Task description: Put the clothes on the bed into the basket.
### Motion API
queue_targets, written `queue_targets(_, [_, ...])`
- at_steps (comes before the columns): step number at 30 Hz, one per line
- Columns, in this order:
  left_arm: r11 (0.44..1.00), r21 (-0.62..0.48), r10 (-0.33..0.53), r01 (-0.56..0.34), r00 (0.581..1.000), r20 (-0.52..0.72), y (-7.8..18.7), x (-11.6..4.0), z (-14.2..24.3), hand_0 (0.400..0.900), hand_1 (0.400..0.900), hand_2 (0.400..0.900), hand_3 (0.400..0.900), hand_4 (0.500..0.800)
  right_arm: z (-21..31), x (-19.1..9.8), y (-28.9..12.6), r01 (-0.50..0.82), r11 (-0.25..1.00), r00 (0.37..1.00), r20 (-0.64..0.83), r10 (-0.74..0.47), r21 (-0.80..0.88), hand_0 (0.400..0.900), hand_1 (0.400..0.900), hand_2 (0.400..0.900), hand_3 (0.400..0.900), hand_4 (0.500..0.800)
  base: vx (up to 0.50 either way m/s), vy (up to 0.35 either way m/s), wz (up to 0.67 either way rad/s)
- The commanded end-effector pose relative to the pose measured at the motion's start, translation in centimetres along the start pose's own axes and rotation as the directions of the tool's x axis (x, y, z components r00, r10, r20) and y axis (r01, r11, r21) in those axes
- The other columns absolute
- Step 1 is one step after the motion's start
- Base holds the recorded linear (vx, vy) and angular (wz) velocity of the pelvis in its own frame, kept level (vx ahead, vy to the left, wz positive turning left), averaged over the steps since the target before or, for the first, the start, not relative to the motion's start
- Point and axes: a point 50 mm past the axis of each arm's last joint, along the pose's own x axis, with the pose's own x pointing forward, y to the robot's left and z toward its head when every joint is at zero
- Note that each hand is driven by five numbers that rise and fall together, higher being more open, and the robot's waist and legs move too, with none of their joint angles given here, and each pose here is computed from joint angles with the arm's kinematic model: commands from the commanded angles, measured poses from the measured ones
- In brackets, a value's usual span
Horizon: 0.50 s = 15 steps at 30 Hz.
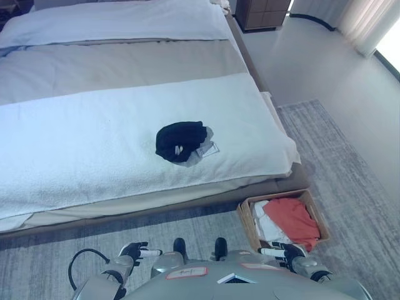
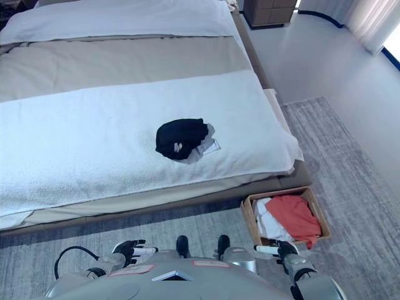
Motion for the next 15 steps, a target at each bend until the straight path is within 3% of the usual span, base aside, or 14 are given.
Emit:
queue_targets(1, [0.999,-0.006,0.04,-0.039,0.998,0.048,1.9,0.0,2.1,0.9,0.9,0.9,0.9,0.8,2.1,-0.1,-1.8,0.05,0.999,0.996,0.07,-0.05,0.001,0.9,0.9,0.9,0.9,0.8,-0.027,-0.152,0.18])
queue_targets(5, [1.0,-0.01,0.023,-0.023,0.998,0.065,1.5,0.1,2.9,0.9,0.9,0.9,0.9,0.8,3.0,-0.2,-2.7,0.074,0.997,0.992,0.102,-0.074,0.004,0.9,0.9,0.9,0.9,0.8,0.01,-0.142,0.23])
queue_targets(8, [1.0,-0.006,0.021,-0.021,1.0,0.019,1.5,0.0,1.2,0.9,0.9,0.9,0.9,0.8,3.1,-0.2,-3.0,0.085,0.996,0.991,0.107,-0.086,0.01,0.9,0.9,0.9,0.9,0.8,0.171,-0.049,0.03])
queue_targets(15, [0.999,-0.014,0.046,-0.047,0.999,-0.014,2.1,-0.2,-0.3,0.9,0.9,0.9,0.9,0.8,3.9,-0.2,-2.9,0.082,0.996,0.988,0.135,-0.079,-0.017,0.9,0.9,0.9,0.9,0.8,0.261,0.083,-0.47])
